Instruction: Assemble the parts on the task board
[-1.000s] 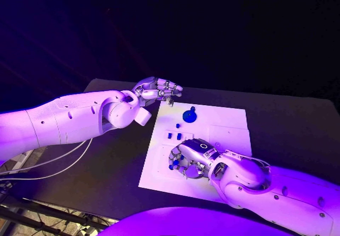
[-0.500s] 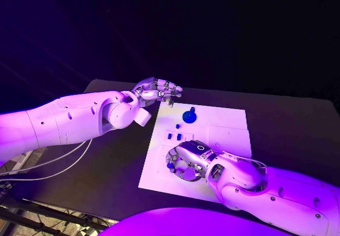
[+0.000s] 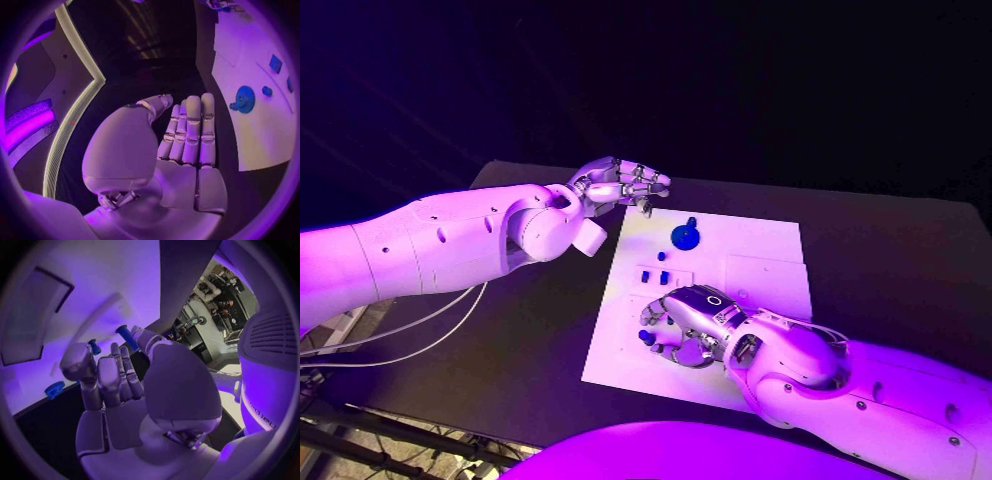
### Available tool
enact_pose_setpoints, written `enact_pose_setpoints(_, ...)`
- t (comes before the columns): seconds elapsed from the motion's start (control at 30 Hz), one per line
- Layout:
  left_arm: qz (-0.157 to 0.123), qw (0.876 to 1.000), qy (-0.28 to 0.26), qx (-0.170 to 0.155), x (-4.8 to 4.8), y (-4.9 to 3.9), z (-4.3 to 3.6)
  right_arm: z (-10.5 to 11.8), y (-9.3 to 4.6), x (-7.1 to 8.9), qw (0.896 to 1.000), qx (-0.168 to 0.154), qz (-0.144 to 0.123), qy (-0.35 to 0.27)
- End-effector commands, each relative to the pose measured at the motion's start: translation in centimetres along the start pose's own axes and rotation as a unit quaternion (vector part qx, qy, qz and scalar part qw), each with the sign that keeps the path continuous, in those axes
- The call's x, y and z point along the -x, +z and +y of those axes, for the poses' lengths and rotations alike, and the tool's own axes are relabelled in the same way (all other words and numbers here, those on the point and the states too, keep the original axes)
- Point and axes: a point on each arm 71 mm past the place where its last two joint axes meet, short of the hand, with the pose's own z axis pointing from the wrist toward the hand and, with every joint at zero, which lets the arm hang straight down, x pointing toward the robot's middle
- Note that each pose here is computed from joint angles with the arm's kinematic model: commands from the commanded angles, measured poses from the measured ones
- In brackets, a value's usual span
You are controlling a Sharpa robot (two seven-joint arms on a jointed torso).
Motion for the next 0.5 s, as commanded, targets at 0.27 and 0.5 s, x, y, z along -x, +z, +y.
enact_pose_setpoints(0.27, 0.007, 1.0, -0.002, -0.003, -0.04, -0.04, -0.1, -0.4, -2.1, 1.8, 0.999, 0.005, -0.05, 0.019)
enact_pose_setpoints(0.5, 0.006, 1.0, -0.002, -0.004, 0.0, -0.11, -0.09, -2.9, -4.8, 5.1, 0.993, -0.043, -0.072, 0.084)
